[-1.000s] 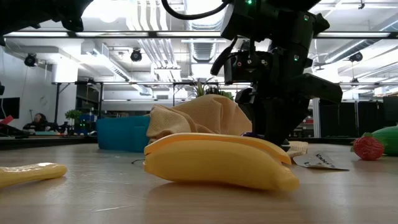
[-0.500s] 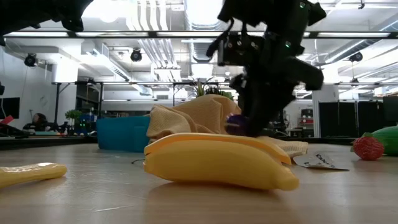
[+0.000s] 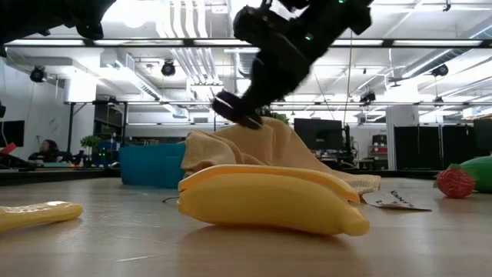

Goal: Pick and placing Produce into tupperware
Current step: Put the violet eggplant into the blue bin

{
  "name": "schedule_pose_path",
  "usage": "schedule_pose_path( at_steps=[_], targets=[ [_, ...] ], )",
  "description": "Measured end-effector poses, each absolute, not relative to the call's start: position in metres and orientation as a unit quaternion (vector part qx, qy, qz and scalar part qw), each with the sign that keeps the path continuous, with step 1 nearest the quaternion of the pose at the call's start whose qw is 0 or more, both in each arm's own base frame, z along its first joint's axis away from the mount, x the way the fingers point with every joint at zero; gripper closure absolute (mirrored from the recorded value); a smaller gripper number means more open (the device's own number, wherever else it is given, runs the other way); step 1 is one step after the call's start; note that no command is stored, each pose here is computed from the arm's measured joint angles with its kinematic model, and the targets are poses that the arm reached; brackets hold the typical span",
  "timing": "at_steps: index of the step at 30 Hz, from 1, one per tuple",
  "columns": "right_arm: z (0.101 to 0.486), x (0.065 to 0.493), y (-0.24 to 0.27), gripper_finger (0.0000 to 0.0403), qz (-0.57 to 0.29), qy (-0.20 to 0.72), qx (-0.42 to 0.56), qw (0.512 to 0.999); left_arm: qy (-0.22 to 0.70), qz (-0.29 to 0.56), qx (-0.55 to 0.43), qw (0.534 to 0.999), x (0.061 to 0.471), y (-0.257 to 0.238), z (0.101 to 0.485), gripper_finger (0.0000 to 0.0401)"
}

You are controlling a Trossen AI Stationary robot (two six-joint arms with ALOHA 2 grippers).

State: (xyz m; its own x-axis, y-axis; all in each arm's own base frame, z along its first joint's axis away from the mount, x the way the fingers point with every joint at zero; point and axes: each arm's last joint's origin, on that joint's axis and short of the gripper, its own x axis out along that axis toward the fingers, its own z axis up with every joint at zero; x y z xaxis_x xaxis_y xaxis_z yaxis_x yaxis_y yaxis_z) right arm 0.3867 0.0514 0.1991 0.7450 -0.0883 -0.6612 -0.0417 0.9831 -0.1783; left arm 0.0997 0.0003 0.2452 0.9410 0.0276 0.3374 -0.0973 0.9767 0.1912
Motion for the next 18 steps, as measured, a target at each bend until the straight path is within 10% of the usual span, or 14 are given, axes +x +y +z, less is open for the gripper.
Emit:
schedule_pose_path(
  at_steps=[18],
  targets=[
    [0.208,0.412,0.028,0.0271,-0.011,0.184,-0.076,0.980,-0.167,0.032,0.103,0.980,0.100,0.000,0.245,0.0250]
  ],
)
